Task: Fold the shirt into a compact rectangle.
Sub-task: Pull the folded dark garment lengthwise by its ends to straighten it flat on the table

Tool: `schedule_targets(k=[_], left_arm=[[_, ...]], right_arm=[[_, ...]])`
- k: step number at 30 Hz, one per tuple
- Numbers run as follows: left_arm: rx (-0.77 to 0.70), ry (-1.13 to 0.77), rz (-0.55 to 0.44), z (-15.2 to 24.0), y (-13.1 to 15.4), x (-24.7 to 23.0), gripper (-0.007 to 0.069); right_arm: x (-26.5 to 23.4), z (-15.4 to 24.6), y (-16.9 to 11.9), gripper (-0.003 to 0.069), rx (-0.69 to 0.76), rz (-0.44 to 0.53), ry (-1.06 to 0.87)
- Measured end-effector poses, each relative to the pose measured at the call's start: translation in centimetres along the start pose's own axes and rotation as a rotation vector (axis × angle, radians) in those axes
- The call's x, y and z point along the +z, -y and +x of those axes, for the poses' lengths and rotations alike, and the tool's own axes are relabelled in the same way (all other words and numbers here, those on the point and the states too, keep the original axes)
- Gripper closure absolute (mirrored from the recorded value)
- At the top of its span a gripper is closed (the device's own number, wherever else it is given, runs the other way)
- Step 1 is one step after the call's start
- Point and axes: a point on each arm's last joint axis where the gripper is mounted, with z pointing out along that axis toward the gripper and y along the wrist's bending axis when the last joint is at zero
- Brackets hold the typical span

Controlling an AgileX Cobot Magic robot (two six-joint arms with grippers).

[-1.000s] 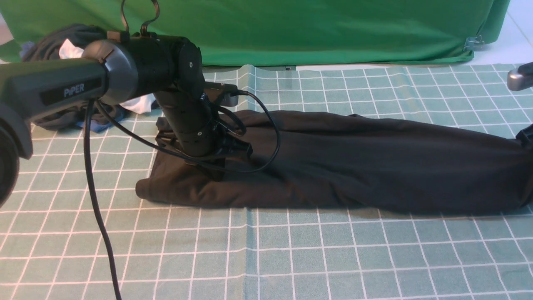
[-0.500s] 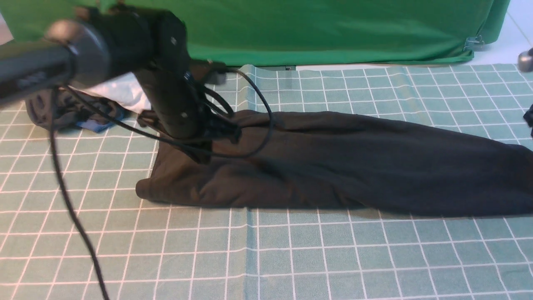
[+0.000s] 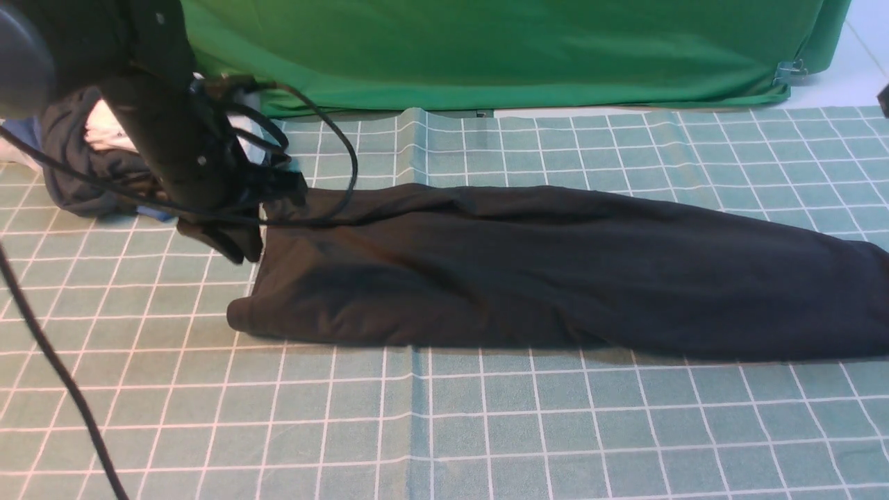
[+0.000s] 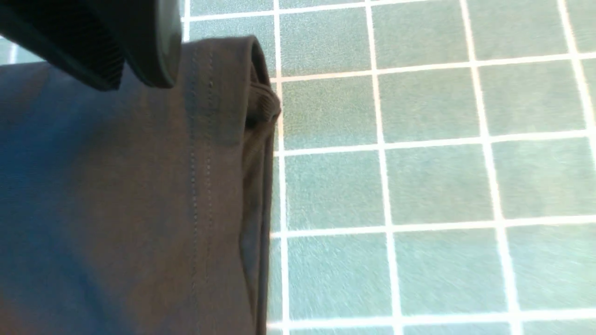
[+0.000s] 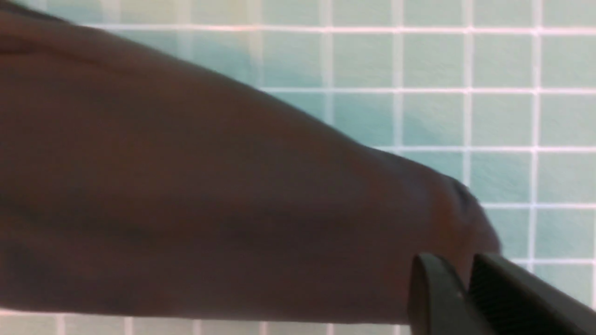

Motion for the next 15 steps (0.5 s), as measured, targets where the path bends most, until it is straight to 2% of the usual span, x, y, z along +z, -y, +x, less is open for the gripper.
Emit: schedule_targets(k=[2, 3, 4, 8, 11, 15], left_arm=[[0.0, -0.037, -0.004, -0.2, -0.1, 1.3, 0.044], [-0.001, -0.037, -0.004, -0.2, -0.1, 1.3, 0.0431], [0.002, -0.057, -0.006, -0.3, -0.1, 2.0, 0.0344], [0.001, -0.072, -0.007, -0.3, -0.2, 2.6, 0.0116], [-0.001, -0.109, -0.01, -0.3, -0.2, 3.6, 0.0], [-0.011, -0.175, -0.003, -0.2, -0.2, 5.1, -0.0017]], right_arm=[[0.0, -0.1, -0.8, 0.0567, -0.037, -0.008, 0.002], [0.0, -0.2, -0.9, 0.0567, -0.04, -0.008, 0.002], [0.2, -0.2, -1.6, 0.0568, -0.062, -0.016, -0.003], [0.6, -0.1, -3.0, 0.0566, -0.1, -0.032, -0.007], [0.9, -0.1, -3.5, 0.0565, -0.112, -0.036, -0.005], [0.9, -0.2, -3.8, 0.0557, -0.117, -0.044, -0.001]])
